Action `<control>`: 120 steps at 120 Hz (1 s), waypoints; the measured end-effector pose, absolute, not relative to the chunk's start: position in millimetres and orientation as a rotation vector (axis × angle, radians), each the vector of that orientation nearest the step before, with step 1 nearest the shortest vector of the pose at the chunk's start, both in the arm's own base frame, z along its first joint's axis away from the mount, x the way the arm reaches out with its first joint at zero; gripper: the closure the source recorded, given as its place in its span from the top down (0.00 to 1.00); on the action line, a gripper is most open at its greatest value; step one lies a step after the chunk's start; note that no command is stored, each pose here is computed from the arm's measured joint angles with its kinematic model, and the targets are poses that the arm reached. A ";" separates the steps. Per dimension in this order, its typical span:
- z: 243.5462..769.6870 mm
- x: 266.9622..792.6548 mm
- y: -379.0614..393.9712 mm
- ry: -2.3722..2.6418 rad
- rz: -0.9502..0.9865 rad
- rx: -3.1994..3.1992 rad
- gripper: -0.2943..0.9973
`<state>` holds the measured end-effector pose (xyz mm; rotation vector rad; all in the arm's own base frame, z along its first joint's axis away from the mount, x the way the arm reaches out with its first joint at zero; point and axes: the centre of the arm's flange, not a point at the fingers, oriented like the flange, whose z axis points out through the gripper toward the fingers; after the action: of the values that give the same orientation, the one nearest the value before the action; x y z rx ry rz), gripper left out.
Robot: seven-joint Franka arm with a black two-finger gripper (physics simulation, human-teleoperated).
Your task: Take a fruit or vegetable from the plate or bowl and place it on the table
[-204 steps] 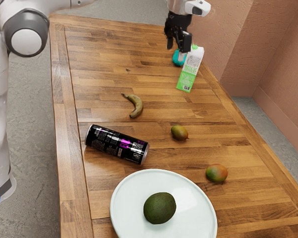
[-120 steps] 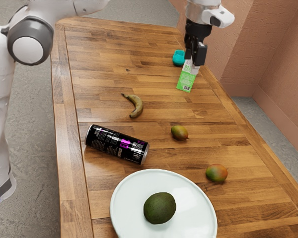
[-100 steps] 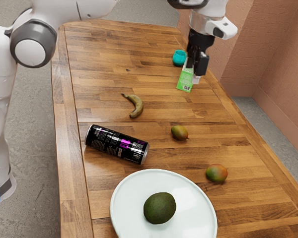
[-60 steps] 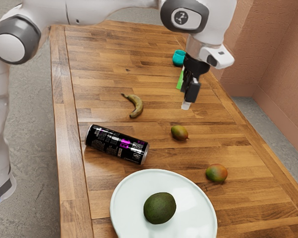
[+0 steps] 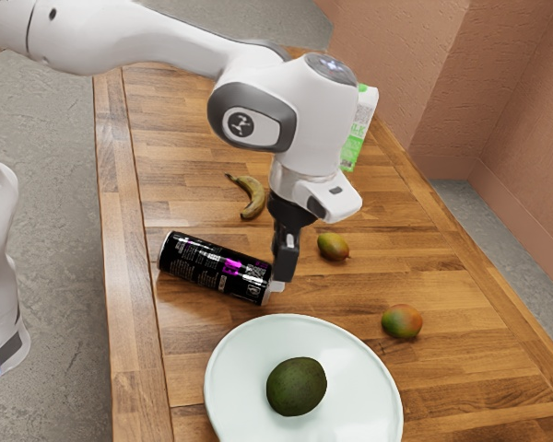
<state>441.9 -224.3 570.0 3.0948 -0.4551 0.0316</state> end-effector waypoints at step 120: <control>541.6 418.8 -296.5 0.122 0.039 2.988 0.77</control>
<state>418.8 -296.5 541.6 2.9881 0.1223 0.0387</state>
